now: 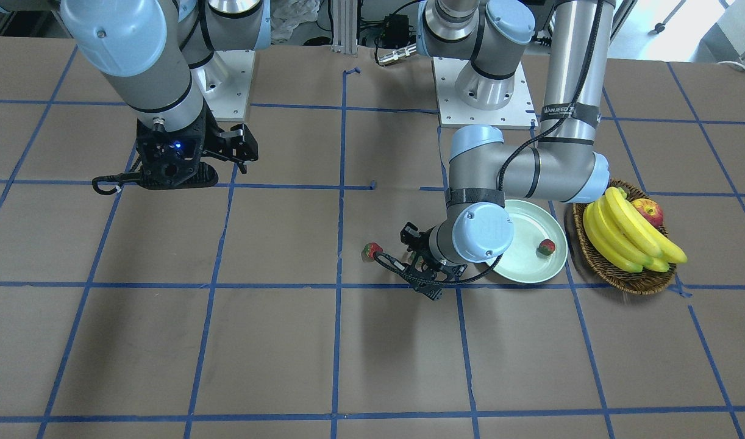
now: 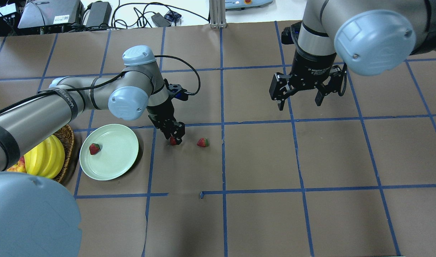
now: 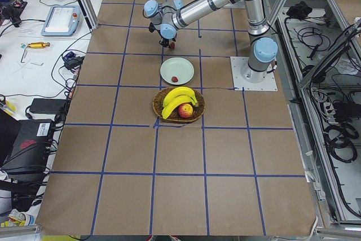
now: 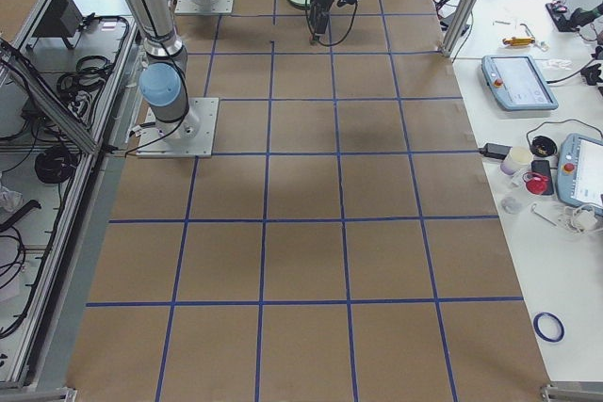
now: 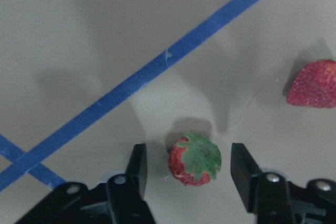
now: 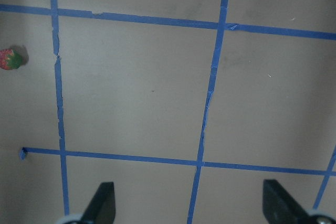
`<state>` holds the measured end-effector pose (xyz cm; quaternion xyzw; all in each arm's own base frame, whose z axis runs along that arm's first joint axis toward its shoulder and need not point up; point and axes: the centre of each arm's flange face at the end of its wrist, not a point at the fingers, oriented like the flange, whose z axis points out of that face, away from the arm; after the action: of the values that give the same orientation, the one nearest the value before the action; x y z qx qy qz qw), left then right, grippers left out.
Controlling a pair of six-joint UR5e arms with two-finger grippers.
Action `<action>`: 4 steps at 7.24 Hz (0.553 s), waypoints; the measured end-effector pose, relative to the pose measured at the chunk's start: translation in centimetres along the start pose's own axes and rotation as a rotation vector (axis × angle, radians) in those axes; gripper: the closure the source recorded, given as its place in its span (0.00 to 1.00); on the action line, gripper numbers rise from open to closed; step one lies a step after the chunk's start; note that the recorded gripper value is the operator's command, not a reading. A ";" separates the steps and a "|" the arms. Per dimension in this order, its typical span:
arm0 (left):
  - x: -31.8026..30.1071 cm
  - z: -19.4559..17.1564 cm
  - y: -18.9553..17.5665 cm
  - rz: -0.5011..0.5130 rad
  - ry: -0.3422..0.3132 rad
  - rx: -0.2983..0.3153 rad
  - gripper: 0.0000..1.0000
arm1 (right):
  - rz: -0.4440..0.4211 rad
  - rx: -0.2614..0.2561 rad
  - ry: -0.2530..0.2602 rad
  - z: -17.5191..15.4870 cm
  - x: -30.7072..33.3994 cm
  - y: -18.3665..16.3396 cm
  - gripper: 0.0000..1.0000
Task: Collect all strawberries into plate
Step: 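Lower the left gripper onto the strawberry and close on it, then carry the strawberry over the plate with the left gripper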
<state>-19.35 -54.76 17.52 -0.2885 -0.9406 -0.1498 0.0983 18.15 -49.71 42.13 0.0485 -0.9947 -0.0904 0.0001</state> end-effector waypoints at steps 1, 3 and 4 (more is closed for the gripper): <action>0.3 0.0 0.1 0.003 0.001 -0.009 0.69 | 0.000 0.000 0.000 0.0 0.0 0.0 0.00; 0.8 0.0 0.0 0.013 -0.005 -0.014 1.00 | 0.001 0.000 0.000 0.0 0.0 0.0 0.00; 0.8 -0.2 0.0 0.017 -0.022 -0.014 1.00 | 0.001 0.000 0.001 0.0 0.0 0.0 0.00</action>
<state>-19.98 -54.42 17.94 -0.2989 -0.9380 -0.1523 0.0871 18.11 -49.72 42.13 0.0480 -0.9948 -0.0901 0.0006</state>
